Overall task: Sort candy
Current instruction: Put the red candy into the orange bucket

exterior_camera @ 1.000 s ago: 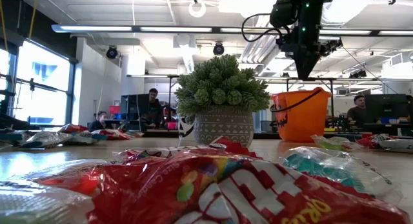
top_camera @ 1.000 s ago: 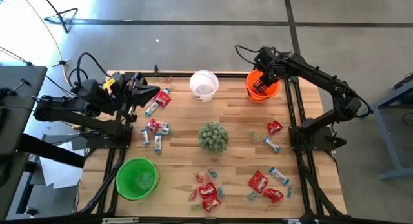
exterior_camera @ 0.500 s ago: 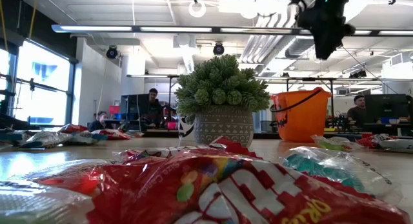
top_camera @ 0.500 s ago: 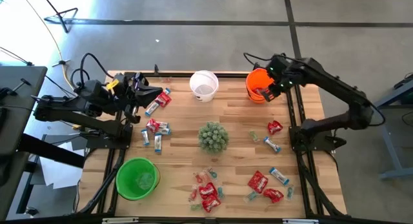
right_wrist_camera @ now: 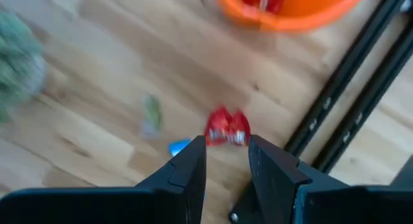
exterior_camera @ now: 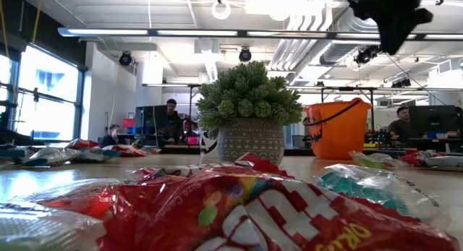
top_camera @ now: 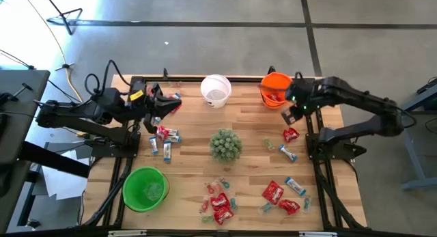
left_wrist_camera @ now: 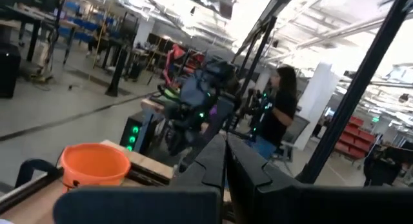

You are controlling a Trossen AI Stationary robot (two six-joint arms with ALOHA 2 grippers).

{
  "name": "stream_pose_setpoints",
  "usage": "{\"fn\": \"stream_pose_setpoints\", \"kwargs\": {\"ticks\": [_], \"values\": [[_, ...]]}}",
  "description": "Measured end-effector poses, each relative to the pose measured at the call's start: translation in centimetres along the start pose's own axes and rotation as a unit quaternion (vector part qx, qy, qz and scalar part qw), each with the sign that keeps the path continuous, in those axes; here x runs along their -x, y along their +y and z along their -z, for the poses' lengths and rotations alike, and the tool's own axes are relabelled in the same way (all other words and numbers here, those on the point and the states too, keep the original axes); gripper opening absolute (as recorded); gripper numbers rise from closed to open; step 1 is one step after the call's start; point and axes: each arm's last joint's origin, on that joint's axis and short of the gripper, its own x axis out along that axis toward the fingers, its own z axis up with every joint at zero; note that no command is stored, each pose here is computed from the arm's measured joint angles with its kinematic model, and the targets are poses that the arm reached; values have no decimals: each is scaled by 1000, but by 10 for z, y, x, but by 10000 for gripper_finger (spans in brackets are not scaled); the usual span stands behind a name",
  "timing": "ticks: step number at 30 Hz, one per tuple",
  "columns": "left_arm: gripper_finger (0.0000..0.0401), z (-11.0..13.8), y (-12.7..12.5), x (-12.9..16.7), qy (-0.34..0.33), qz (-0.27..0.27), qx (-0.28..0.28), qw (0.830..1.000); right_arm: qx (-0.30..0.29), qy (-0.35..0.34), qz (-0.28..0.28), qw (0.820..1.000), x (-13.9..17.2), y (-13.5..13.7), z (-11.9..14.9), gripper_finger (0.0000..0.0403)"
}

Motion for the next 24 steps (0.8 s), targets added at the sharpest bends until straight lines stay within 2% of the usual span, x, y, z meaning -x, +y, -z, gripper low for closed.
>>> {"fn": "stream_pose_setpoints", "kwargs": {"ticks": [3, 7, 12, 18, 21, 24], "values": [[1, 1, 0, -1, 1, -1, 0, 1000, 11, 29, 8, 999, -21, 2, 16, 112], [1, 0, 0, -1, -2, 0, 0, 1000, 7, 66, -14, 998, -56, 3, 34, 112], [1, -3, -1, 0, -14, 4, 4, 1000, -19, 52, -42, 998, -89, 1, 42, 112], [1, -3, -1, 0, -19, 6, 5, 1000, -38, 96, -38, 994, -126, -6, 55, 113], [1, -4, -1, 0, -21, 6, 6, 1000, -23, 86, -49, 995, -137, -5, 57, 114], [1, -5, -2, 0, -24, 6, 6, 1000, 17, 68, -59, 996, -143, -3, 56, 115]]}}
